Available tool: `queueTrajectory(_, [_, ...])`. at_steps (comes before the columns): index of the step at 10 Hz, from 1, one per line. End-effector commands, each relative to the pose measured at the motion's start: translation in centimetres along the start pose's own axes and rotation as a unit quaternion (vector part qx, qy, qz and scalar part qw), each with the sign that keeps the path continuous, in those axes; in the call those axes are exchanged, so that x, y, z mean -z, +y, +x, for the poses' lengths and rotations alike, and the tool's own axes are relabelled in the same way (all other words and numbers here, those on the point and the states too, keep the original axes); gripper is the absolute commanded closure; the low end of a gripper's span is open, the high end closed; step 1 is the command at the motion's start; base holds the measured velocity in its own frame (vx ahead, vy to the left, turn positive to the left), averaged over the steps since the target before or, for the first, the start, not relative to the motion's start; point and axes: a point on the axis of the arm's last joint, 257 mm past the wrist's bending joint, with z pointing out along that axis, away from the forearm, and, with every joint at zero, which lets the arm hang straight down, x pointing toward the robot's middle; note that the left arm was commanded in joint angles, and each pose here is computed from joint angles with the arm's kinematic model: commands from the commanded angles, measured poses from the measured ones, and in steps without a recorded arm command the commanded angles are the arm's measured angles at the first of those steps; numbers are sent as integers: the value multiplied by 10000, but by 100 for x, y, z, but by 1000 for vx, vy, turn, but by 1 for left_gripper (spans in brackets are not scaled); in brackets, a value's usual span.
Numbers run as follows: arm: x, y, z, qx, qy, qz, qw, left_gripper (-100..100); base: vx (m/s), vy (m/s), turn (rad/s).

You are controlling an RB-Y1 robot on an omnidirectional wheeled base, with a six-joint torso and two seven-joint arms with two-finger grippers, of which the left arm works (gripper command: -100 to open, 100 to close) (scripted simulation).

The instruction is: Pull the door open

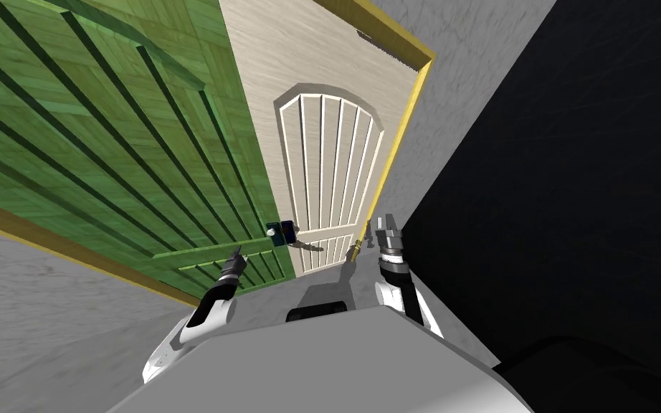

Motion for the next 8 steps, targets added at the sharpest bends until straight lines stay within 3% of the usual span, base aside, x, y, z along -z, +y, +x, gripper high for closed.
queueTrajectory(1, [2,-17,87,31,74,23,10000,-100,-166,-106,-39])
queueTrajectory(3, [-37,-117,377,124,300,137,9994,-100,-142,-121,-99])
queueTrajectory(4, [-19,-79,280,87,228,101,9996,-100,-44,-59,-15])
queueTrajectory(5, [23,-13,49,12,61,9,10000,-100,-30,7,165])
queueTrajectory(8, [100,84,-358,-127,-243,-139,9995,-100,-12,51,145])
